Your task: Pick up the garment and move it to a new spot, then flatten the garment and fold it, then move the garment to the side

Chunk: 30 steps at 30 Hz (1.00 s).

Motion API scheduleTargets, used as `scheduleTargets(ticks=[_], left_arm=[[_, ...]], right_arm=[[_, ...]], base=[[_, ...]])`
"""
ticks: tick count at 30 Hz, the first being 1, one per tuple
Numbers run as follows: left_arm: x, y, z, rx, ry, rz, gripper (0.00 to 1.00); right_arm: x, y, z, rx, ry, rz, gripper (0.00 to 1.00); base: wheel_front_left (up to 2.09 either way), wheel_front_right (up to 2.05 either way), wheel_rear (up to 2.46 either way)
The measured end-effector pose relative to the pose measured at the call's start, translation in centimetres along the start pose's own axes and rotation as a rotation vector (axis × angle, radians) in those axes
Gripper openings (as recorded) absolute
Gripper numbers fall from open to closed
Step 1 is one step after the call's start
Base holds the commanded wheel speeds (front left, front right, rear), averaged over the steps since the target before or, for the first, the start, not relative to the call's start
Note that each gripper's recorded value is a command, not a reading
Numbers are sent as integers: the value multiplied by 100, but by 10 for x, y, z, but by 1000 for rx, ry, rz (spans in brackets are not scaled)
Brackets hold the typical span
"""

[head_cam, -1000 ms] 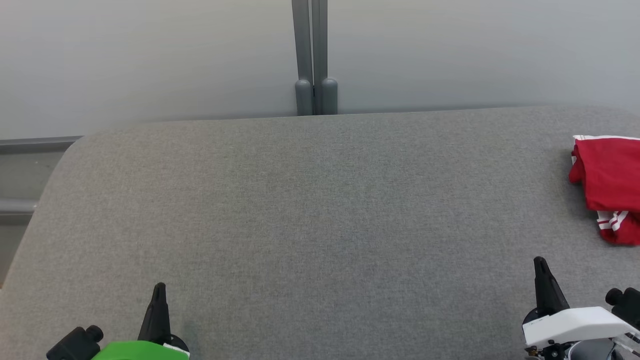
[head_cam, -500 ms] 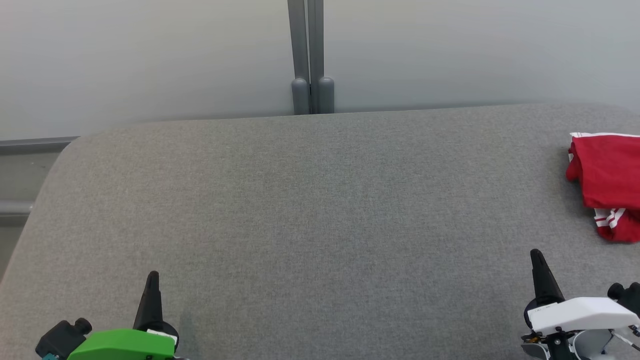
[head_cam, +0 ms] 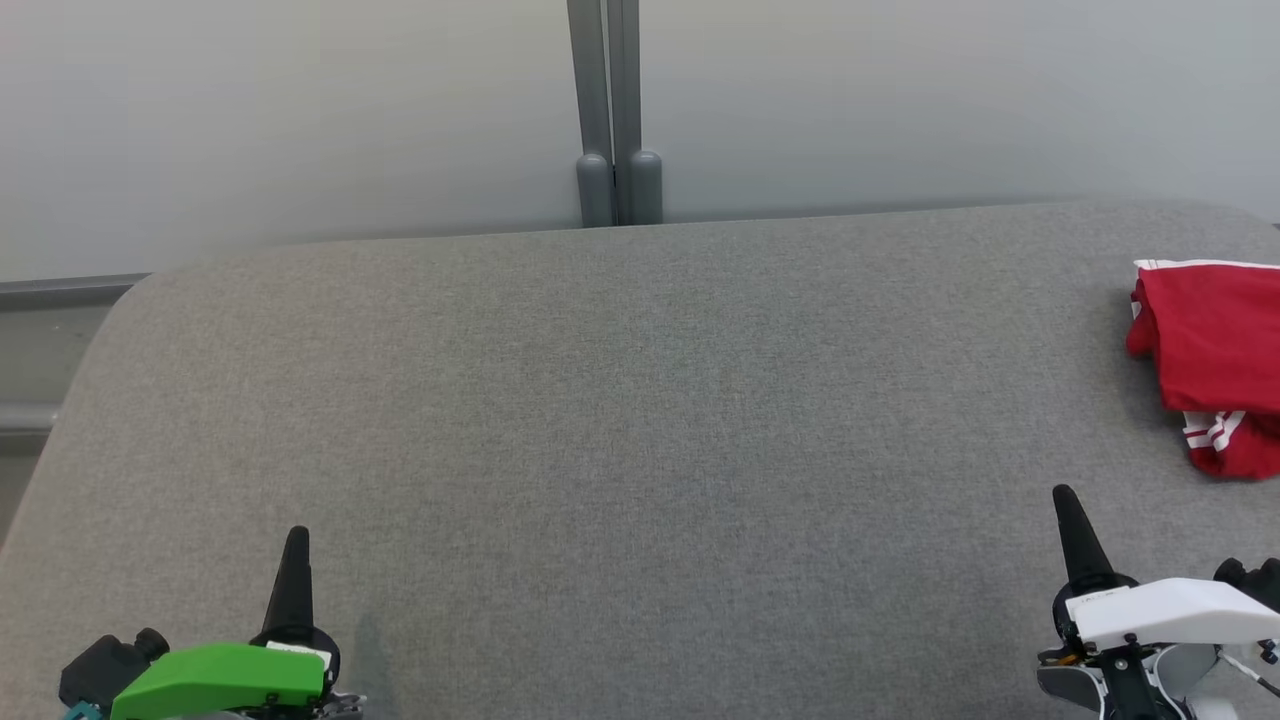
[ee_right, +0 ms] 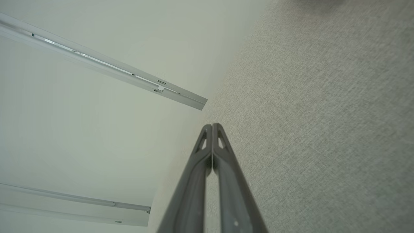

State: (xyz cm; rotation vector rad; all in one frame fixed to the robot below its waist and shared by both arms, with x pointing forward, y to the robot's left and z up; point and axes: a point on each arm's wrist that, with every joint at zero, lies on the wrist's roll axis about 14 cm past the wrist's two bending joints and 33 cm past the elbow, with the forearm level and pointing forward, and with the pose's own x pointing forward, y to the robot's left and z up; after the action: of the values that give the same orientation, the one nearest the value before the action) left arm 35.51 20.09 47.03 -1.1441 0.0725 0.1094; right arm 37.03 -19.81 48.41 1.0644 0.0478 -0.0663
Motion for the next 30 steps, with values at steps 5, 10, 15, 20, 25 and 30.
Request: scheduleTargets(ticks=[5, 10, 15, 20, 25, 30], left_arm=[[3, -3, 2, -43, -1, -8, 0], [6, -6, 3, -84, 2, -16, 0], [8, -8, 4, -127, 4, -22, 0], [11, -11, 5, -167, 6, -32, 0], [13, -14, 6, -199, 10, -40, 0], [15, -16, 7, -242, 11, -47, 0]], right_arm=[[2, 2, 1, 52, -1, 6, 0], [3, 3, 1, 105, 4, 8, 0], [6, 5, 3, 151, 3, 15, 0], [7, 7, 3, 199, 5, 20, 0], [8, 8, 4, 244, 6, 24, 0], [10, 11, 5, 286, 9, 33, 0]], base=[[0, 0, 0], [0, 0, 0], [0, 0, 0], [0, 0, 0], [0, 0, 0], [0, 0, 0]])
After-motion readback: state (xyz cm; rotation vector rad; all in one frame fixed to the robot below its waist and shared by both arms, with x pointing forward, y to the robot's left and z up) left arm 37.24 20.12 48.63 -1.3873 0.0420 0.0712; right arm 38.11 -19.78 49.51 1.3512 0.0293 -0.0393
